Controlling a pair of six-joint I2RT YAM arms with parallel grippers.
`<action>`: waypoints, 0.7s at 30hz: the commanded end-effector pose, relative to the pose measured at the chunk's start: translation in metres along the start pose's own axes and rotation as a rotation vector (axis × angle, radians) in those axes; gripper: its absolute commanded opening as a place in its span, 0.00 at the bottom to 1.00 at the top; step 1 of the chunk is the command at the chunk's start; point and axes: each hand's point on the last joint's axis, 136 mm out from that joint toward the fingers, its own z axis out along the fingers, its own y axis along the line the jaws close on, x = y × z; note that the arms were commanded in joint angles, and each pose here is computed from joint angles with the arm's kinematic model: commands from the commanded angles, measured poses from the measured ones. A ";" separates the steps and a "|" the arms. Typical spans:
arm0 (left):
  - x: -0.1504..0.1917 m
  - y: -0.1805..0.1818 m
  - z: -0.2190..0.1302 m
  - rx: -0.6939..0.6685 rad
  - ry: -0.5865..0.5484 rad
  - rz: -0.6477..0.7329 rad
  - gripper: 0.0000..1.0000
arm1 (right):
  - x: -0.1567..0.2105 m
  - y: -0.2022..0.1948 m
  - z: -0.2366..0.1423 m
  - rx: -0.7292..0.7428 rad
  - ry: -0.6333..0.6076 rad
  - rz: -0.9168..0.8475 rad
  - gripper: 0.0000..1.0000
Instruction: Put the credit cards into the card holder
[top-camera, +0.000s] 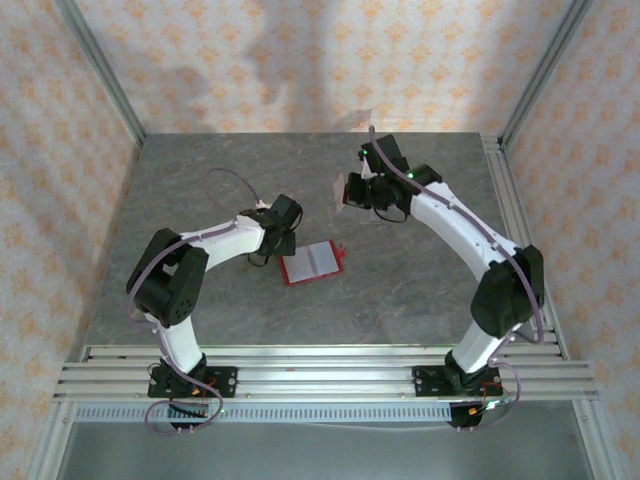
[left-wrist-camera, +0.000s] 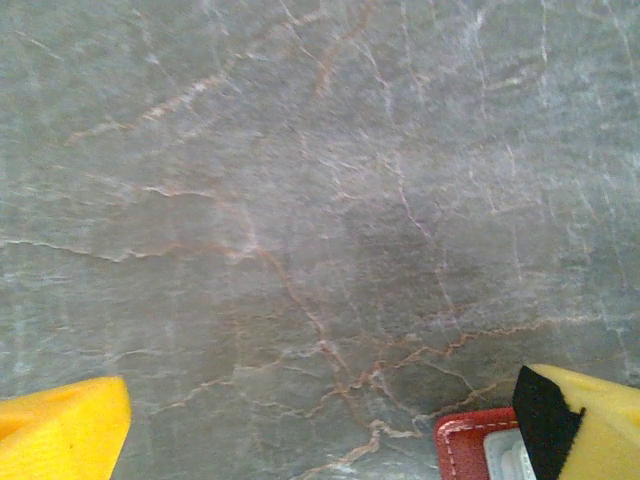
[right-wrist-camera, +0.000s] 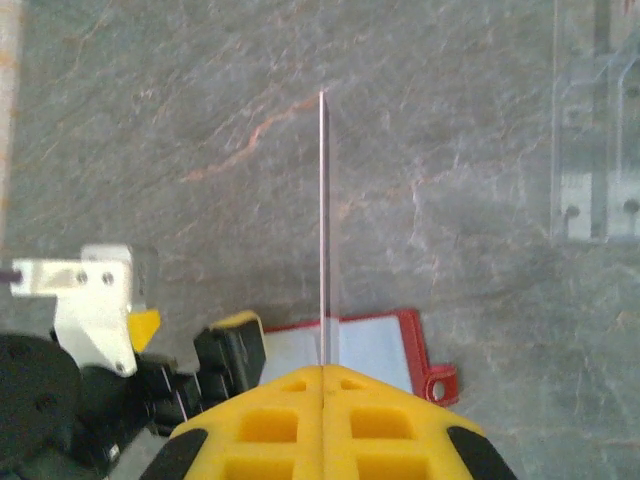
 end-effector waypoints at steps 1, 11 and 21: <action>-0.011 0.021 -0.017 -0.072 -0.037 -0.029 1.00 | 0.004 0.017 -0.015 -0.131 -0.047 0.053 0.00; -0.006 0.029 -0.035 -0.014 -0.040 -0.103 1.00 | 0.048 0.015 -0.003 -0.272 0.003 0.159 0.00; 0.006 0.024 -0.030 0.010 -0.017 -0.103 1.00 | 0.108 0.011 0.051 -0.224 0.123 0.151 0.00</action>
